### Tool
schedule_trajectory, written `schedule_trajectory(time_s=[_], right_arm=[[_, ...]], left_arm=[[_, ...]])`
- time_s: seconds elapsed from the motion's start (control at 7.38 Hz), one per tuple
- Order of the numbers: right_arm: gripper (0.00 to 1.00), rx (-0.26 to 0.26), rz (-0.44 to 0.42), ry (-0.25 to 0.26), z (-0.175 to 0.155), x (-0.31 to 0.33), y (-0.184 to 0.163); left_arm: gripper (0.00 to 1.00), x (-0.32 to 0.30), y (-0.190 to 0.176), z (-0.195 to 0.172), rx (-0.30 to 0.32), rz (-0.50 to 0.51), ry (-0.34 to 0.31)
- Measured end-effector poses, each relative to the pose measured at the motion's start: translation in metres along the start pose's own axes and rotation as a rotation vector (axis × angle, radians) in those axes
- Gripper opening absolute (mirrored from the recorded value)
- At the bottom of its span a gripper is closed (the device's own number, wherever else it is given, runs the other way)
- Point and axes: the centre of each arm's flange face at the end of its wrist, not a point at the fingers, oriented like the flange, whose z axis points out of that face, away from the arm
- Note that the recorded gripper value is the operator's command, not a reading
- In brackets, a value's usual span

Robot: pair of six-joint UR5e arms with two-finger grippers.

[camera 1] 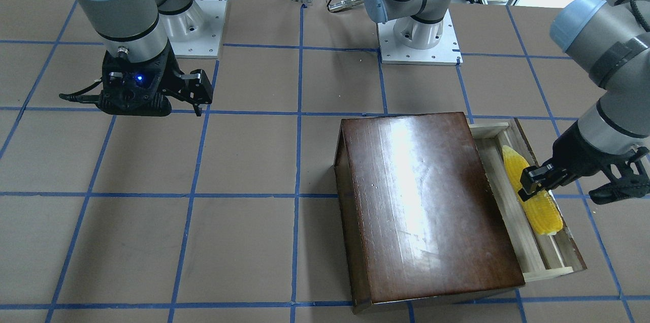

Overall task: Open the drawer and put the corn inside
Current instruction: 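Lower the corn into the open drawer and open the left gripper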

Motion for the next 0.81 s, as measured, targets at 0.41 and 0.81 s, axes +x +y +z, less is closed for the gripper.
schedule_trajectory(time_s=[0.41, 0.81], right_arm=[[1.00, -0.001, 0.000, 0.001, 0.0001, 0.0001, 0.0001], [1.00, -0.001, 0.000, 0.002, 0.0001, 0.0001, 0.0000]], left_arm=[[1.00, 0.0029, -0.0011, 0.0109, -0.018, 0.017, 0.001], [1.00, 0.0028, 0.0000, 0.0094, -0.024, 0.016, 0.001]])
